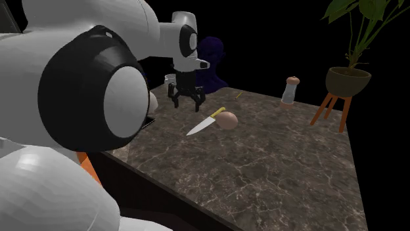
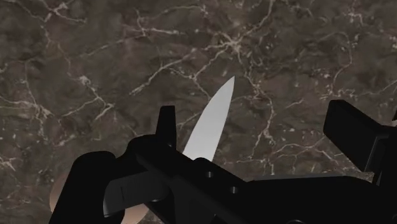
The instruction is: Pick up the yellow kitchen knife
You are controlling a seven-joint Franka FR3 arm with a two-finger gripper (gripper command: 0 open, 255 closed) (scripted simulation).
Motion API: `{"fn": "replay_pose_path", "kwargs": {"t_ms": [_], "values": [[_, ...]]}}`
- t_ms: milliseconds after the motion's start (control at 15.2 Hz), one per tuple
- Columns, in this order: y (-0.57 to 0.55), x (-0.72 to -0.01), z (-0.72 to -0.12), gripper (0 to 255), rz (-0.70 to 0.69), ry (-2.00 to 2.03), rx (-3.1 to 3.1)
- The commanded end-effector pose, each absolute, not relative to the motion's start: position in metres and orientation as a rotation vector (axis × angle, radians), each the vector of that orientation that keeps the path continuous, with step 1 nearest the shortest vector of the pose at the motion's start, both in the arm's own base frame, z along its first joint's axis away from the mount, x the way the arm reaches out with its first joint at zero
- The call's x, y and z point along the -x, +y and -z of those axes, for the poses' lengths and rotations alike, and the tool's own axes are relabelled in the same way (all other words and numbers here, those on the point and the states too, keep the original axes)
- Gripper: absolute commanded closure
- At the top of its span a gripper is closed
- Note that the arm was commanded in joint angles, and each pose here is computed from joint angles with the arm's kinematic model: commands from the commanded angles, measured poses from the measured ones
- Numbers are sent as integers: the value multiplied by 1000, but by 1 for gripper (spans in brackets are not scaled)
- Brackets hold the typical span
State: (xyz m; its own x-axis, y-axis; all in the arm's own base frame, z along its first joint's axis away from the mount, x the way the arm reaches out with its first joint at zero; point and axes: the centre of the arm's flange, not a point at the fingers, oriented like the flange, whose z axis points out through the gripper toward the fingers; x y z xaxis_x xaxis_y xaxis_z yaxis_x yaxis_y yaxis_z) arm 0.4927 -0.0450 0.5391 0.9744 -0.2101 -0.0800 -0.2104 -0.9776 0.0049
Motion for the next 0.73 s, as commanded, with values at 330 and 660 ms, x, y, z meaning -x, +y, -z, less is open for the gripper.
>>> {"fn": "replay_pose_path", "kwargs": {"t_ms": [330,660], "values": [[-76,-579,-503,0,-185,407,3121],[-100,-638,-474,0,-228,460,3120]]}}
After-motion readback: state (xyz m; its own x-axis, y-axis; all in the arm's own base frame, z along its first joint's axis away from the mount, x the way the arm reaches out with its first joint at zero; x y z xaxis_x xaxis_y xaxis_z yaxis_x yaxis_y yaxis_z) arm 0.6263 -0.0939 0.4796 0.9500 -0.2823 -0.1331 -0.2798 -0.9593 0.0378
